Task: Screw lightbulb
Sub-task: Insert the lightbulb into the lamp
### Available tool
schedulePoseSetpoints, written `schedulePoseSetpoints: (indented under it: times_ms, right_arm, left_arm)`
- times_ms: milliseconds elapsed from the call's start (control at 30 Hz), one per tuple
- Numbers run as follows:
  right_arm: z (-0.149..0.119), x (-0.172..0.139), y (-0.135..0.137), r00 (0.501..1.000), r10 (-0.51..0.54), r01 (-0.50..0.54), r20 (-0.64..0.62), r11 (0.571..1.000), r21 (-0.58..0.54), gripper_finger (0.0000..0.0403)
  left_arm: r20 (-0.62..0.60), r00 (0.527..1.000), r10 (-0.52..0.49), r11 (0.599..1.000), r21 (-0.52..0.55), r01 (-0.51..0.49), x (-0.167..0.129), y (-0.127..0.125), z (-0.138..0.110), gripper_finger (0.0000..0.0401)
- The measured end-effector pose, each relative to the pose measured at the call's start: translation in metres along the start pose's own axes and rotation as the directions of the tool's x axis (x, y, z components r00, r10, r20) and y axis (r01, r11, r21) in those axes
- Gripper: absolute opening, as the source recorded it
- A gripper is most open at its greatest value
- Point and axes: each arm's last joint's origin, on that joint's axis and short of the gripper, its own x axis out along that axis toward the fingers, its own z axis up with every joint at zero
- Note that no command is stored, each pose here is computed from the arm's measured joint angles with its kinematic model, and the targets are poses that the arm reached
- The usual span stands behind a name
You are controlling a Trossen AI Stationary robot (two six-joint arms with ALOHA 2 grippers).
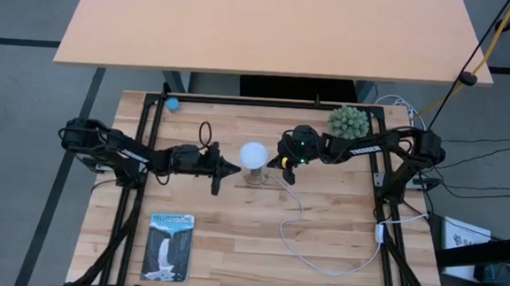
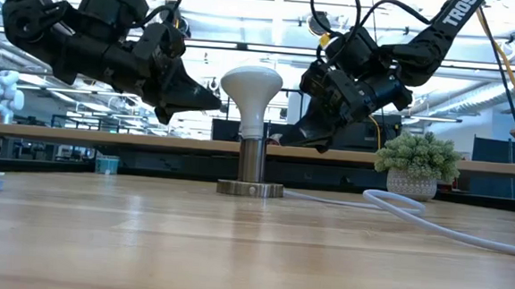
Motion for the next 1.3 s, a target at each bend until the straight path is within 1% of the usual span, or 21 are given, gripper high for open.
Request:
schedulePoseSetpoints:
  times_ms: [167, 300, 333, 433, 500, 533, 600, 667, 733, 900, 1000, 1233, 1300]
  right_arm:
    - [0.001, -0.004, -0.01, 0.999, -0.03, 0.03, 0.013, 1.0, -0.008, 0.0]
    - [0.003, -0.017, -0.022, 0.999, 0.049, -0.049, 0.005, 0.998, 0.024, 0.0]
    - [0.004, -0.022, -0.026, 0.998, 0.059, -0.058, -0.014, 0.997, 0.046, 0.0]
    - [0.013, -0.034, -0.036, 0.994, 0.037, -0.028, -0.105, 0.996, 0.089, 0.0]
    - [0.022, -0.039, -0.039, 0.984, 0.04, -0.028, -0.174, 0.997, 0.073, 0.0]
    - [0.026, -0.039, -0.039, 0.979, 0.051, -0.042, -0.198, 0.998, 0.048, 0.0]
    - [0.031, -0.035, -0.036, 0.976, 0.075, -0.077, -0.206, 0.997, 0.001, 0.0]
    - [0.032, -0.03, -0.032, 0.978, 0.113, -0.121, -0.176, 0.992, -0.038, 0.0]
    - [0.029, -0.024, -0.031, 0.985, 0.128, -0.137, -0.119, 0.988, -0.065, 0.0]
    - [0.013, -0.019, -0.028, 0.99, 0.119, -0.113, 0.074, 0.991, -0.075, 0.0]
    - [0.008, -0.019, -0.023, 0.984, 0.071, -0.06, 0.164, 0.996, -0.07, 0.0]
    - [0.008, -0.01, -0.009, 0.984, -0.027, 0.043, 0.175, 0.995, -0.089, 0.0]
    - [0.006, -0.007, -0.009, 0.986, -0.034, 0.048, 0.163, 0.996, -0.081, 0.0]
  left_arm:
    - [-0.015, 1.0, -0.013, 1.0, 0.002, 0.013, 0.002, -0.008, -0.004, 0.0002]
    - [-0.058, 0.998, -0.008, 1.0, -0.021, 0.007, 0.01, -0.011, -0.013, 0.0001]
    - [-0.07, 0.997, -0.008, 1.0, -0.02, 0.006, 0.014, -0.012, -0.015, 0.0001]
    - [-0.069, 0.997, -0.016, 1.0, 0.016, 0.017, 0.028, -0.014, -0.017, 0.0001]
    - [-0.053, 0.998, -0.02, 0.999, 0.043, 0.023, 0.034, -0.015, -0.017, 0.0001]
    - [-0.046, 0.999, -0.02, 0.998, 0.053, 0.022, 0.036, -0.014, -0.017, 0.0001]
    - [-0.038, 0.999, -0.013, 0.998, 0.061, 0.016, 0.036, -0.012, -0.016, 0.0001]
    - [-0.029, 1.0, -0.004, 0.998, 0.061, 0.006, 0.036, -0.009, -0.014, 0.0001]
    - [-0.014, 1.0, 0.001, 0.998, 0.066, 0.0, 0.036, -0.007, -0.013, 0.0]
    - [-0.006, 1.0, 0.011, 0.996, 0.084, -0.011, 0.036, 0.001, -0.01, 0.0]
    - [-0.007, 1.0, 0.005, 0.997, 0.08, -0.005, 0.036, 0.006, -0.009, 0.0]
    - [-0.001, 1.0, 0.025, 0.997, 0.074, -0.025, 0.035, 0.013, -0.007, 0.0]
    - [-0.001, 1.0, 0.028, 0.997, 0.073, -0.028, 0.035, 0.014, -0.007, 0.0]
